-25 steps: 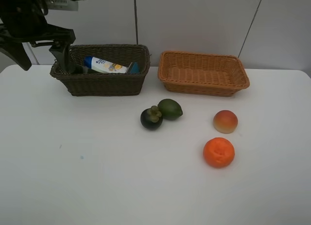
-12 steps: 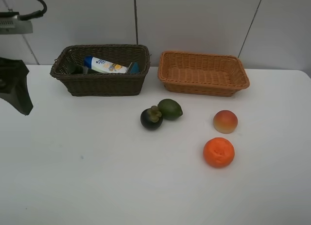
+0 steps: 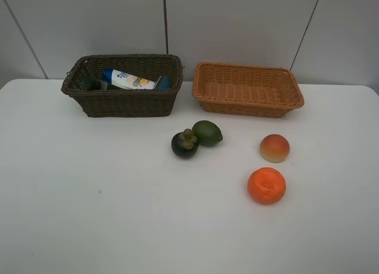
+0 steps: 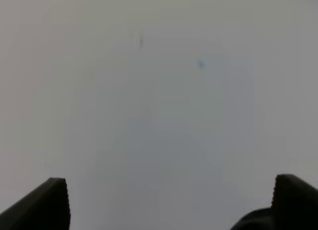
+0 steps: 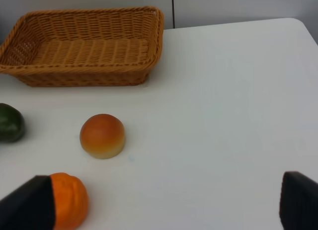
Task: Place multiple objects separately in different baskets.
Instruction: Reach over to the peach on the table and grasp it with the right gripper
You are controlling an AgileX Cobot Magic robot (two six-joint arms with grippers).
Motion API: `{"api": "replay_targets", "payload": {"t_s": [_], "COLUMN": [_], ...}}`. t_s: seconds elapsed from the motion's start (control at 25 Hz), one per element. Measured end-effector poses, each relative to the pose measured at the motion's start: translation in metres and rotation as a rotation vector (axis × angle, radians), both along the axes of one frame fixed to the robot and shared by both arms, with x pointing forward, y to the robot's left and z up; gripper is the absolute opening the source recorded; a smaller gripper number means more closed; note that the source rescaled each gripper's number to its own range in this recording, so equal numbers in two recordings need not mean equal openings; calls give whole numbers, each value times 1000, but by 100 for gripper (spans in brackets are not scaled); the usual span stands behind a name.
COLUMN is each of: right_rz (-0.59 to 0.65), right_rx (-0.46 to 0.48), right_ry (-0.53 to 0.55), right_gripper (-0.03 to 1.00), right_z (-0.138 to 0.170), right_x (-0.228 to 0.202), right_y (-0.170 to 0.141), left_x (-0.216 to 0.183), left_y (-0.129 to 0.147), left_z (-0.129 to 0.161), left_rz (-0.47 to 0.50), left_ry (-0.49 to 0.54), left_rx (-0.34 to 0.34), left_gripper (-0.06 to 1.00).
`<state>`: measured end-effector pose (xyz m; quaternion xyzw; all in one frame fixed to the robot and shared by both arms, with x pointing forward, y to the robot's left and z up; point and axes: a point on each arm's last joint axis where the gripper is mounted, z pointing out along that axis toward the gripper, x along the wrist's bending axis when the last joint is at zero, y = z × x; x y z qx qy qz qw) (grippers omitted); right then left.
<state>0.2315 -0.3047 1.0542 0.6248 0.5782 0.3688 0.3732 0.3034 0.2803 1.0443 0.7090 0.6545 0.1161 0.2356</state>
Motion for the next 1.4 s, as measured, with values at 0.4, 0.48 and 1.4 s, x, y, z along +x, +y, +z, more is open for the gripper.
{"api": "replay_targets", "payload": {"t_s": [0.4,0.48,1.4], "right_rz": [0,0,0], "right_rx": [0,0,0], "right_ry": [0,0,0], "right_gripper": [100,100,100], "right_z": [0,0,0], "right_x": [0,0,0], "right_y": [0,0,0], "left_x": [-60,-68,-78], "left_y": [12,14,16], "left_z": [4,4,3], "left_rz": [-139,-137,-128], "left_ry": [-402,-460,-513], "left_rx": [29,22,17], "left_gripper": [99,99,99]}}
